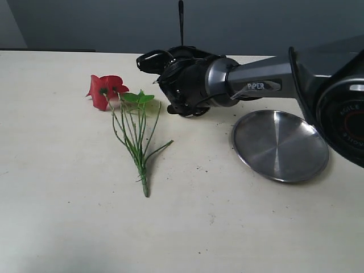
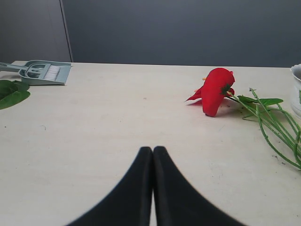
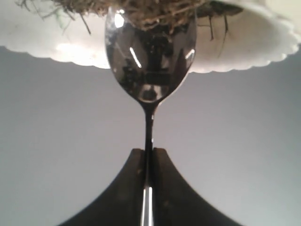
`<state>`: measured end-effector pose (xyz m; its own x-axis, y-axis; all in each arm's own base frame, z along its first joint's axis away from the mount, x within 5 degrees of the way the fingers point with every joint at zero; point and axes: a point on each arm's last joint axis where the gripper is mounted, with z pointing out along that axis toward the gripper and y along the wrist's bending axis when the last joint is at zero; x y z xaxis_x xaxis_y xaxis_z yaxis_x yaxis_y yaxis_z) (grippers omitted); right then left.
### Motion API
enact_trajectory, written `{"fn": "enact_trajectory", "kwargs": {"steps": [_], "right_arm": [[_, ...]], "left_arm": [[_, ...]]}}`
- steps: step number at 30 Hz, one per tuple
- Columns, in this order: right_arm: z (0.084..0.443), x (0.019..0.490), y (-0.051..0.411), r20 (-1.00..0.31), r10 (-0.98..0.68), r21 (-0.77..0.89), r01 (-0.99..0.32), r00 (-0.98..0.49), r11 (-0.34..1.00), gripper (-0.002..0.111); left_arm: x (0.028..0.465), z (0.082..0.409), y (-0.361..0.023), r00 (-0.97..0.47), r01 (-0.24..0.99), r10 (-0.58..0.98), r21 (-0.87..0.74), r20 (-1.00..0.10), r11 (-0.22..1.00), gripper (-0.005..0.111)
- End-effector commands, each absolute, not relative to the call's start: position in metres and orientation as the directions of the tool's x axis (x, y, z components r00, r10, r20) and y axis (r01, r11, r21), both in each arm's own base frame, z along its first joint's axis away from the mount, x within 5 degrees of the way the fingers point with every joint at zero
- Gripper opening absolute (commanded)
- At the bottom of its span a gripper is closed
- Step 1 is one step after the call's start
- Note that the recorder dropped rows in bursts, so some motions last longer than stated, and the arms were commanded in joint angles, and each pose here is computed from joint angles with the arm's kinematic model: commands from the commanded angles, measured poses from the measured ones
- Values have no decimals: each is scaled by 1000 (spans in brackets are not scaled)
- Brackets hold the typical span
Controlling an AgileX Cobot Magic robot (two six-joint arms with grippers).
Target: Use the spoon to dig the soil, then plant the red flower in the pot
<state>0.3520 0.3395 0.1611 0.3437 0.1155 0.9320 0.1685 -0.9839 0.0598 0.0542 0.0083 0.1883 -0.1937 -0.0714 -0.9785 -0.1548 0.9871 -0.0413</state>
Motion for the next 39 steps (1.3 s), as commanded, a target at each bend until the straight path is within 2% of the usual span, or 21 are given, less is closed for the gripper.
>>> {"fn": "enact_trajectory", "kwargs": {"steps": [1,14,17,19,28,39], "right_arm": [[170,351,337,943,104,62,140,316,-988,-1],[189,371,334,951,77,28,165,299,-986,-1],[194,380,329,952,110,64,166,285,-984,-1],[193,386,322,945,162,115,177,283,-977,-1],[187,388,325,931,179,94,265,318,-960,-1],[183,399,319,926,203,117,269,319,-956,-1]], "left_arm": [[54,187,8,-188,-153,-67,-39,-980,987,0],[54,187,8,-188,-153,-67,-39,-980,987,0],[54,187,8,-188,-153,-67,-39,-980,987,0],[54,187,8,-188,-153,-67,-39,-980,987,0],[54,187,8,-188,-153,-67,-39,-980,987,0],[54,187,8,-188,-153,-67,-39,-980,987,0]]}}
